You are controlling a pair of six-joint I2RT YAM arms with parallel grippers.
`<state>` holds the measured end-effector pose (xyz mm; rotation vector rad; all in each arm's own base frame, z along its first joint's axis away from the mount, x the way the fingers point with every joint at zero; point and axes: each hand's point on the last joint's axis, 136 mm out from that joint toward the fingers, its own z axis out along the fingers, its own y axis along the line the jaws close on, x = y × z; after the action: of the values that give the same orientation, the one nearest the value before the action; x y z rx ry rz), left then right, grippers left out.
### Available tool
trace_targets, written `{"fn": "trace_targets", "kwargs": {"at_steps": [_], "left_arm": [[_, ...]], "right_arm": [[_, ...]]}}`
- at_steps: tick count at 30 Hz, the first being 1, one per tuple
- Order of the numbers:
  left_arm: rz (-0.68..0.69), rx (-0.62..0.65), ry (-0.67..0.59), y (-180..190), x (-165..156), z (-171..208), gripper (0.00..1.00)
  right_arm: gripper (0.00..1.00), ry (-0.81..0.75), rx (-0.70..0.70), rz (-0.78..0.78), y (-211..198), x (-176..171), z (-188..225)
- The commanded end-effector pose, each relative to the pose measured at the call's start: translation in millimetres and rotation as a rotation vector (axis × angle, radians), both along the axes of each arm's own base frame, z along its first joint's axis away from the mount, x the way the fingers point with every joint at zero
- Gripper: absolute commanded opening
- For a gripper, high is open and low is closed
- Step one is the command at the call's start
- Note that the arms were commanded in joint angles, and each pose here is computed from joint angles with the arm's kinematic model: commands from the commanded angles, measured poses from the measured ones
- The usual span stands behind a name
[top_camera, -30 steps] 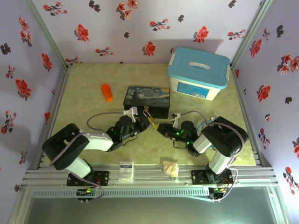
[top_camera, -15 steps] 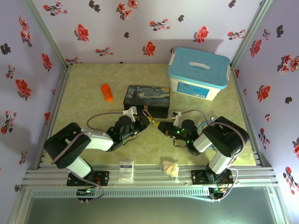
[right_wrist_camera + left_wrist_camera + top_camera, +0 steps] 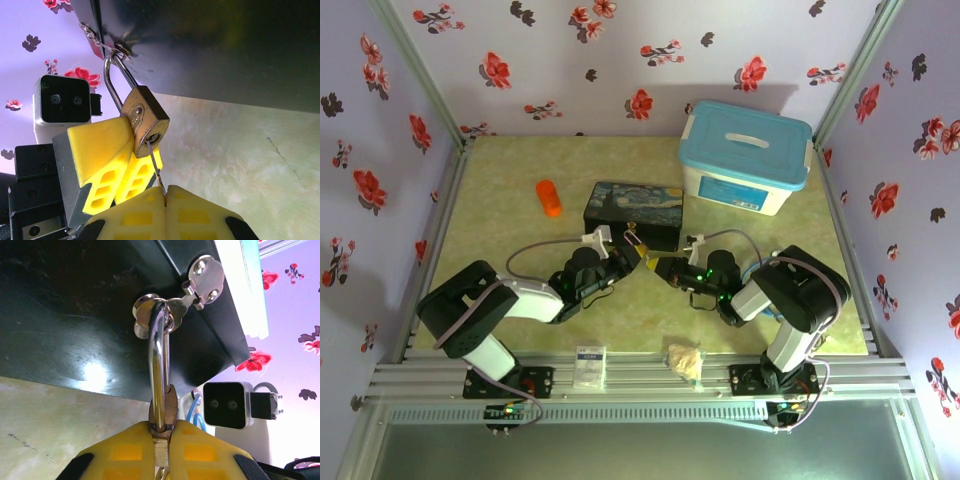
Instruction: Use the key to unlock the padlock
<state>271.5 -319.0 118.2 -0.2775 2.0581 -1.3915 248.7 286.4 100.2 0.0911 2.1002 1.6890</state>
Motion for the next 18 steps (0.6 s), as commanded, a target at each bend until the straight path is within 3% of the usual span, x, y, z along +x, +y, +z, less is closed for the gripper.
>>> {"fn": "trace_targets", "kwargs": {"at_steps": [1,7,18], "left_arm": [[-0.095,-0.071,-0.028,-17.7,-11.0,16.7,0.0],[-0.121,-0.07,-0.023,-19.4,-15.7,15.1,0.0],[-0.081,-0.065,-0.022,-18.5,-9.0,10.3,0.0]], "right_arm": [[0.0,-0.043,0.057,0.014,-0.6,11.4,19.6],[0.0,-0.02,0.053,0.0,-16.2,21.9,20.7],[0.0,0.011,0.08,-0.016,-7.0,12.1,20.0]]}}
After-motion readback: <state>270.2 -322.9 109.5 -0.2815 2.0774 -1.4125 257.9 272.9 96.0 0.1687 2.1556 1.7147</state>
